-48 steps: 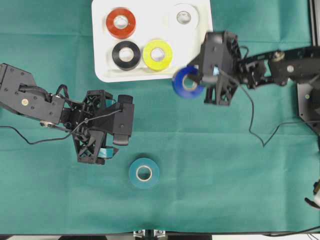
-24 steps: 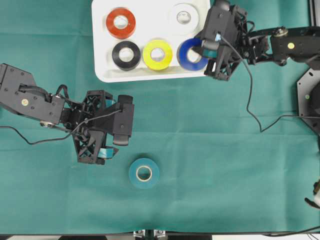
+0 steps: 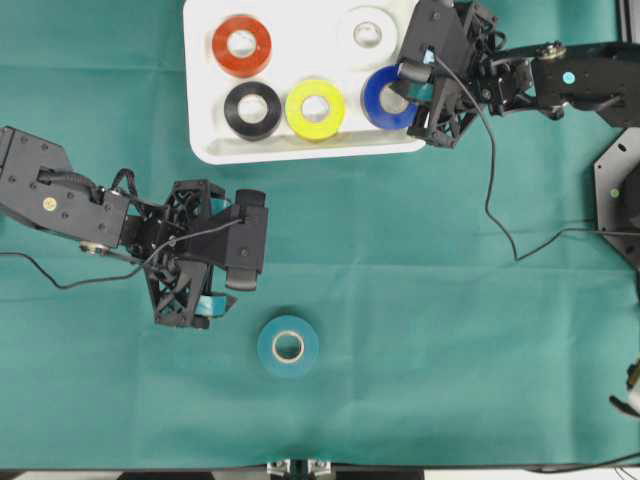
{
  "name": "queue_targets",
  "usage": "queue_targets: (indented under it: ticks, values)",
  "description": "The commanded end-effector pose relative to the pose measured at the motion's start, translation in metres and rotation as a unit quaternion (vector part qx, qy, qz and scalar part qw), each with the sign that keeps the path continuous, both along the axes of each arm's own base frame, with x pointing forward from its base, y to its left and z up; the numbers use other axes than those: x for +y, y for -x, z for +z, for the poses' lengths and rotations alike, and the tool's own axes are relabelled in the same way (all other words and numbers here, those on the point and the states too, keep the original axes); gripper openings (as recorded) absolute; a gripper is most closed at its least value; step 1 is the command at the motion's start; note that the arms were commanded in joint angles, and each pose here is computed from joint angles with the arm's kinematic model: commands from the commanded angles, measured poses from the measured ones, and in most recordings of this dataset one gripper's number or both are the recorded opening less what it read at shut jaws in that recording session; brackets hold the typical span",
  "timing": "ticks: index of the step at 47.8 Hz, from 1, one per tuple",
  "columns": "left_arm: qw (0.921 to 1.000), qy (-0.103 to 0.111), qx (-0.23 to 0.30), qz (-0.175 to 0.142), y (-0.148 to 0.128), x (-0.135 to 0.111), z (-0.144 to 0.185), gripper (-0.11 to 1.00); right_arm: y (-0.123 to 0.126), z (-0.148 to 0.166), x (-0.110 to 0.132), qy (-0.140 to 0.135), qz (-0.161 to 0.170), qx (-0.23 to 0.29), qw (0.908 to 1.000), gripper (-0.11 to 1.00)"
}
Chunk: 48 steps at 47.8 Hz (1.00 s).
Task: Put the tape alternately from left to right into the white case.
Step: 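Lower the blue roll beside the yellow roll and open the right gripper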
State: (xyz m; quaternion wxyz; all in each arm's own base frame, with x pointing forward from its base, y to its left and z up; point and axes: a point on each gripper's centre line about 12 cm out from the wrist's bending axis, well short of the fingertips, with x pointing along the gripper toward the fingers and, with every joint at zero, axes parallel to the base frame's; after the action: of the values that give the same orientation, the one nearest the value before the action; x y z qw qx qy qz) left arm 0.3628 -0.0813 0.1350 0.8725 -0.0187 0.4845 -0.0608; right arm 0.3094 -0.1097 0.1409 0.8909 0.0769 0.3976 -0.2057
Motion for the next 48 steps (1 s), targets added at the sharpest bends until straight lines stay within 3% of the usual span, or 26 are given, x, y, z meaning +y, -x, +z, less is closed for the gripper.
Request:
queue_targets:
  ticks: [1, 12, 39, 40, 48]
  values:
    - [0.9999, 0.003, -0.013, -0.002, -0.0016, -0.0021, 0.0084, 0.55, -0.0066, 0.0105, -0.0013, 0.003, 0.005, -0.022, 0.9997, 0.26]
    - [0.9999, 0.003, -0.014, -0.002, -0.0015, -0.0021, 0.009, 0.55, -0.0094, 0.0111, 0.0032, -0.006, 0.02, -0.038, 0.999, 0.26]
    - [0.9999, 0.003, -0.014, -0.002, -0.0009, -0.002, 0.0096, 0.55, -0.0083, 0.0088, 0.0033, -0.008, 0.02, -0.036, 0.9991, 0.27]
    - [0.9999, 0.003, -0.014, -0.002, -0.0009, -0.002, 0.0096, 0.55, -0.008, 0.0086, 0.0031, -0.008, 0.019, -0.035, 0.9992, 0.29]
    - [0.9999, 0.003, -0.014, -0.003, -0.0005, -0.0019, 0.0097, 0.55, -0.0075, 0.0083, 0.0027, -0.007, 0.017, -0.032, 0.9993, 0.77]
